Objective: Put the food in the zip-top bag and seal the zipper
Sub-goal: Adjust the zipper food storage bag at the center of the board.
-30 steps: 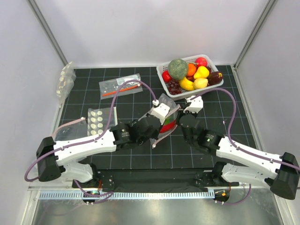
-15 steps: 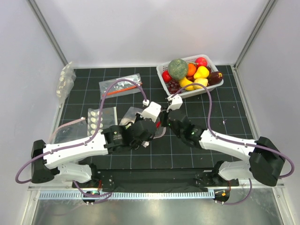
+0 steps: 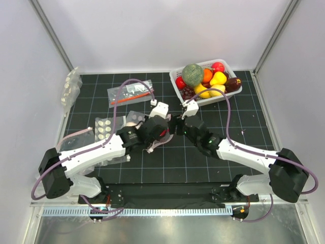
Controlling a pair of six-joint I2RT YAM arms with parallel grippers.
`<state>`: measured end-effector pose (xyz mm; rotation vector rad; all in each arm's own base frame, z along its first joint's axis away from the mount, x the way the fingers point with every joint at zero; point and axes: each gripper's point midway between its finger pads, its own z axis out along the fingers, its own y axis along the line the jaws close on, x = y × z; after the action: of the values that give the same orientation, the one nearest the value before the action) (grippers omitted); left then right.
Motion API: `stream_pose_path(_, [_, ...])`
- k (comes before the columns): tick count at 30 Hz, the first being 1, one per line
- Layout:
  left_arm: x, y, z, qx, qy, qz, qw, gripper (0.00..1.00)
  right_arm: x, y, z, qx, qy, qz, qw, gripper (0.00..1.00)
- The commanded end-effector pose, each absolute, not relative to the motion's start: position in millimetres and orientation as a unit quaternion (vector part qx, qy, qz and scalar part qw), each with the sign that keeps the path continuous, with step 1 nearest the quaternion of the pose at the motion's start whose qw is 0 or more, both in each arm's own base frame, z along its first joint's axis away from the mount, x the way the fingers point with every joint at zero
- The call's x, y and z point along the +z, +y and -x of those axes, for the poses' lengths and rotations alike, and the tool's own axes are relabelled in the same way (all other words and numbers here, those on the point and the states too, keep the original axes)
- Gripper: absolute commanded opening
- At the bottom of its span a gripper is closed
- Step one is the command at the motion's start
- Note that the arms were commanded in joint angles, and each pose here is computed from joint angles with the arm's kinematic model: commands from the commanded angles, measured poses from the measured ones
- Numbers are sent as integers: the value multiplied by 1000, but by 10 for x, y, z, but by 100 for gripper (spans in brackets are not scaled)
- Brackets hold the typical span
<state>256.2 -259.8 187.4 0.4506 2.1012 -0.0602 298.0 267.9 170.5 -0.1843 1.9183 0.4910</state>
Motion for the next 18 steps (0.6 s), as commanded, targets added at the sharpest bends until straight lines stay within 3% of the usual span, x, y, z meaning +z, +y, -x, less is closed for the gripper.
stream_pose_path(1, [2056,-2645,-2639,-100,850,-149,495,0,1961,2676,-3011,221,788,72,570,71])
stream_pose_path(18, [2233,-2424,-2717,-153,814,-90,554,0,2138,2202,-2952,184,762,14,620,71])
